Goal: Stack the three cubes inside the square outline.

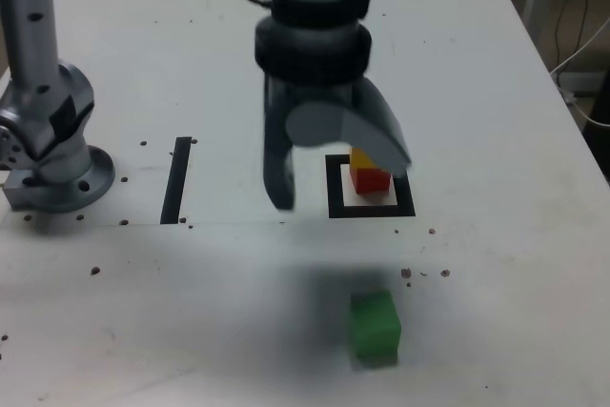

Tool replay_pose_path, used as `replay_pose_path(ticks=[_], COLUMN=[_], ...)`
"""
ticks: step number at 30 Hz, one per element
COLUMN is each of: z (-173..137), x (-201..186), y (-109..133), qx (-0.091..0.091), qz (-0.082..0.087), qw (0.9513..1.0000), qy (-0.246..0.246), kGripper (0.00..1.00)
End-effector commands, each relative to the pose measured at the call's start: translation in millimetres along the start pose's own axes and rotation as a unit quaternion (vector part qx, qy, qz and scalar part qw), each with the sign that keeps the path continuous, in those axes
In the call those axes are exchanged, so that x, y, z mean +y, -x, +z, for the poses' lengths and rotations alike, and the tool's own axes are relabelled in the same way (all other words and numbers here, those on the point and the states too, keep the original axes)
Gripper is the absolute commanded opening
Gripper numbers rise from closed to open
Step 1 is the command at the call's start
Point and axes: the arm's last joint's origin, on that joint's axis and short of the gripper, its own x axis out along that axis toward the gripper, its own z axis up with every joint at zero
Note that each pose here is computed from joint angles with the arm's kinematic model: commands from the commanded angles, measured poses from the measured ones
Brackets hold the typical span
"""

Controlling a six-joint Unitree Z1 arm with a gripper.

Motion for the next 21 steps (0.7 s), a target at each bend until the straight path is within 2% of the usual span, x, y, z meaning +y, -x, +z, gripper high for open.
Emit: replay_pose_path(ticks=[1, 7, 21], z=[1.4, 6.0, 20.3], x=[-10.7, -34.2, -85.9], y=[-8.5, -27.4, -71.6], qx=[-0.003, 0.007, 0.013], qz=[-0.003, 0.002, 0.030], qw=[0.9999, 1.0000, 0.9986], qy=[-0.010, -0.001, 0.041], kGripper=[0.99, 0.99, 0.99])
